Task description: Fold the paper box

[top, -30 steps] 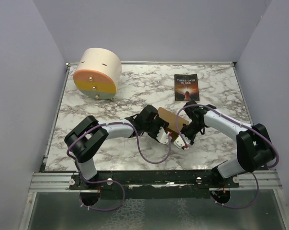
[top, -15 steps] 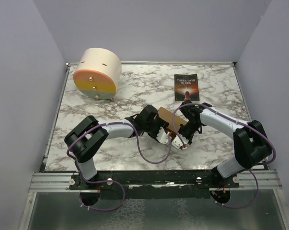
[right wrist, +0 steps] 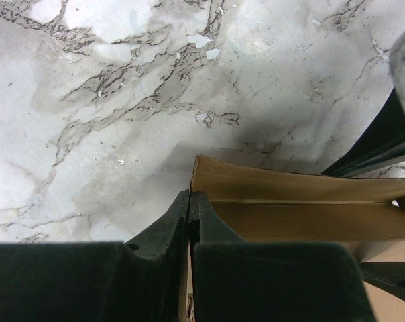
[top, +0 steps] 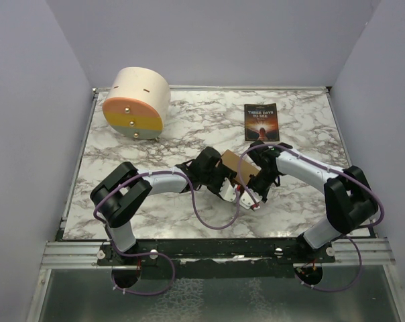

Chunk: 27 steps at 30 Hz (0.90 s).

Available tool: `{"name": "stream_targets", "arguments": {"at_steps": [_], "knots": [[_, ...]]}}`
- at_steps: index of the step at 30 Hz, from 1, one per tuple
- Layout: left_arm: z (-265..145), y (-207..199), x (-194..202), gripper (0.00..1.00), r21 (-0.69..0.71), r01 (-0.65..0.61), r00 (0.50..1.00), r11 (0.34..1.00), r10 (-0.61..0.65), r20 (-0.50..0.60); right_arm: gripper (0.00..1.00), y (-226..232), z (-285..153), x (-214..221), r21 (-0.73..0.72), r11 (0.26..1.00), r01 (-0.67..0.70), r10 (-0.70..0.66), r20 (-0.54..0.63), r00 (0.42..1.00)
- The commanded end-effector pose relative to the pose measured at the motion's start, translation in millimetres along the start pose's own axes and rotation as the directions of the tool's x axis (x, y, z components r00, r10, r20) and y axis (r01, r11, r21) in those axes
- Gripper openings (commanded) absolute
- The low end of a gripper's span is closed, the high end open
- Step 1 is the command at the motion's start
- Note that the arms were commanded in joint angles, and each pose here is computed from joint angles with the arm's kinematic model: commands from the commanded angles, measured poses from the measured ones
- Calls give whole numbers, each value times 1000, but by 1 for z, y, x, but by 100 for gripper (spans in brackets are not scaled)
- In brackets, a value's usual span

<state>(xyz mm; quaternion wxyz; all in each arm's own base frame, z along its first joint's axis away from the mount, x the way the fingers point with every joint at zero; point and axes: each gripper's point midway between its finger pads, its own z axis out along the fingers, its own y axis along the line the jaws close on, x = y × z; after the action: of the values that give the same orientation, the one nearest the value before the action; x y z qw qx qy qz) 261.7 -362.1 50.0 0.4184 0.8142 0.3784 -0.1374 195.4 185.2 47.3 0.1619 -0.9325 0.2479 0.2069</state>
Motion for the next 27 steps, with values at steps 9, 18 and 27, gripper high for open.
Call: {"name": "stream_targets", "arguments": {"at_steps": [9, 18, 27], "knots": [[7, -45, 14, 60, 141, 103, 995, 985, -103, -12, 1, -34, -5, -25, 70, 854, 515, -518, 33, 855], [7, -45, 14, 60, 139, 113, 993, 984, -114, -1, 1, -29, -1, -25, 59, 843, 534, -537, 28, 843], [8, -50, 17, 60, 149, 124, 992, 981, -125, 1, 1, -27, 6, -23, 36, 853, 520, -521, 21, 853]]}}
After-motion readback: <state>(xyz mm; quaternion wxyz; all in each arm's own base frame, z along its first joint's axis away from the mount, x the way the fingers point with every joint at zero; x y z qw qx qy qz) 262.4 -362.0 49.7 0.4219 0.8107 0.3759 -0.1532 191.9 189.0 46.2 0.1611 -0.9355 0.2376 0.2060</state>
